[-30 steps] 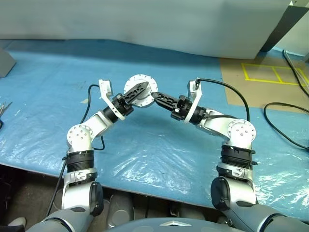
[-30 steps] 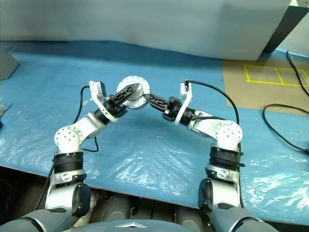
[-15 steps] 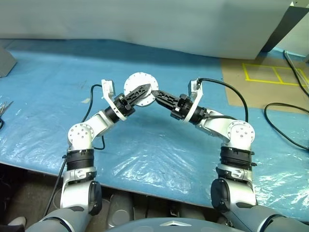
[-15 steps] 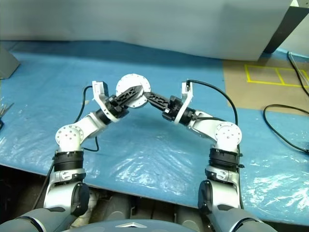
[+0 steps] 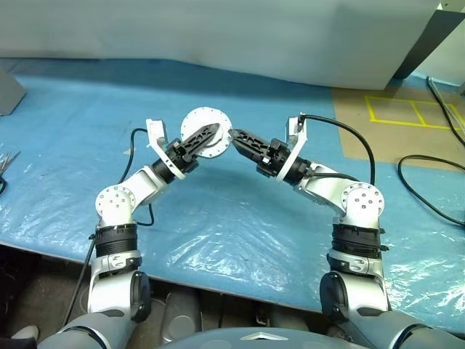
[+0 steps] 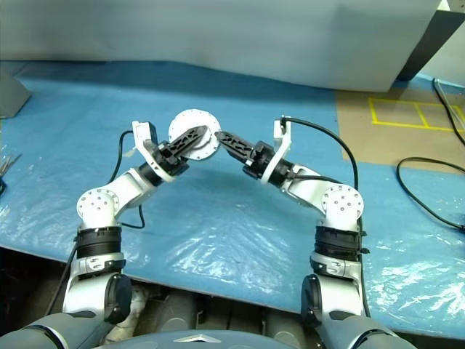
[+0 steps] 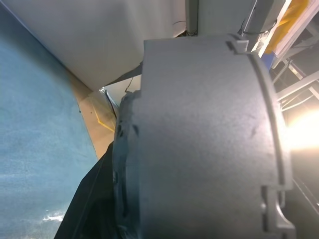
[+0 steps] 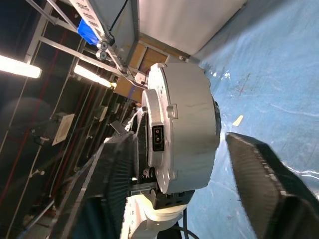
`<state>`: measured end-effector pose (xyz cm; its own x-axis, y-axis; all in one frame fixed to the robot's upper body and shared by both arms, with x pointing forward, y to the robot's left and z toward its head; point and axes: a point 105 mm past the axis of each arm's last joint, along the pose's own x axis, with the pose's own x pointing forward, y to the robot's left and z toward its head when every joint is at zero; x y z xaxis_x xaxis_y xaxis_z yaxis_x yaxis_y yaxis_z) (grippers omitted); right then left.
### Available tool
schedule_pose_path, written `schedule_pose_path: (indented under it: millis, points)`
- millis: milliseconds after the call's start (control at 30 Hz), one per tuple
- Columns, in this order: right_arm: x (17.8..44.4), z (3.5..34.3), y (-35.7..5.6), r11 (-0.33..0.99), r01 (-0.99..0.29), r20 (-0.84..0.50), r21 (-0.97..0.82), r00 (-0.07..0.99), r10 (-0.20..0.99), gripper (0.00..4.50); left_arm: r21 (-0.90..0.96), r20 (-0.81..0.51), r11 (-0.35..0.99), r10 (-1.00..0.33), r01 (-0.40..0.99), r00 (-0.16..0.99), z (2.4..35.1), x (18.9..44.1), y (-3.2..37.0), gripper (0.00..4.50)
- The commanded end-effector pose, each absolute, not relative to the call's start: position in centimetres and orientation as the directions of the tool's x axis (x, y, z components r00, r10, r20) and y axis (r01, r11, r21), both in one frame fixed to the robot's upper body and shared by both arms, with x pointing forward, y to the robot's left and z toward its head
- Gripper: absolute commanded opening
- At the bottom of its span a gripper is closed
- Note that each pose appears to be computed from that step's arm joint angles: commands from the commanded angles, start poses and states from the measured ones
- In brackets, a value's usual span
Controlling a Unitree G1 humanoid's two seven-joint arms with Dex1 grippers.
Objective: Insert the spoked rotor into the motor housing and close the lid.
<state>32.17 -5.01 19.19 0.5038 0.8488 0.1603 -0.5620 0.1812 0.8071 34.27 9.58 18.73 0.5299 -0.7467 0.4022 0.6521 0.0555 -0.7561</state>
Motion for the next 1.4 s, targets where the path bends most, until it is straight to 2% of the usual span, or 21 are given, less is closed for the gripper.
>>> schedule_pose_path:
  millis: [33, 167, 400, 600, 733, 867, 1133, 1233, 1333, 1400]
  points:
    - [31.5, 20.2, -4.6, 0.136, -0.592, 0.194, 0.794, 0.459, 0.867, 3.19, -0.707, 0.482, 0.055, -0.693, 0.705, 0.537, 21.0, 34.4, 11.4, 2.59]
    - [31.5, 20.1, -4.6, 0.139, -0.592, 0.192, 0.794, 0.461, 0.867, 3.19, -0.710, 0.471, 0.131, -0.642, 0.692, 0.605, 21.0, 34.9, 13.8, 2.59]
    - [31.7, 20.0, -4.7, 0.148, -0.587, 0.187, 0.796, 0.470, 0.863, 3.19, -0.695, 0.405, 0.363, -0.515, 0.621, 0.755, 21.2, 35.3, 22.6, 2.59]
    - [31.9, 19.8, -4.4, 0.149, -0.580, 0.175, 0.801, 0.464, 0.868, 3.19, -0.689, 0.282, 0.575, -0.348, 0.441, 0.894, 19.5, 38.1, 28.5, 2.59]
    - [31.9, 19.7, -4.2, 0.150, -0.581, 0.167, 0.800, 0.456, 0.874, 3.19, -0.711, 0.227, 0.620, -0.243, 0.331, 0.943, 17.9, 40.4, 29.8, 2.59]
    - [32.0, 19.6, -4.2, 0.154, -0.577, 0.160, 0.802, 0.457, 0.875, 3.19, -0.736, 0.156, 0.629, -0.200, 0.249, 0.967, 15.6, 41.9, 29.1, 2.59]
    - [32.0, 19.5, -4.5, 0.182, -0.576, 0.144, 0.796, 0.474, 0.869, 3.19, -0.731, 0.014, 0.678, -0.099, 0.078, 0.995, 12.1, 42.5, 29.5, 2.59]
    - [32.1, 19.4, -4.6, 0.188, -0.571, 0.141, 0.799, 0.482, 0.865, 3.24, -0.694, -0.047, 0.720, -0.060, 0.010, 0.997, 10.8, 42.4, 29.9, 3.41]
    - [32.1, 19.4, -4.6, 0.187, -0.571, 0.142, 0.799, 0.482, 0.864, 3.24, -0.655, -0.118, 0.749, 0.026, -0.098, 0.993, 9.9, 42.0, 31.3, 4.45]
    - [32.1, 19.4, -4.5, 0.186, -0.573, 0.143, 0.798, 0.480, 0.865, 3.24, -0.652, -0.131, 0.742, 0.092, -0.156, 0.987, 9.9, 41.5, 33.0, 4.48]
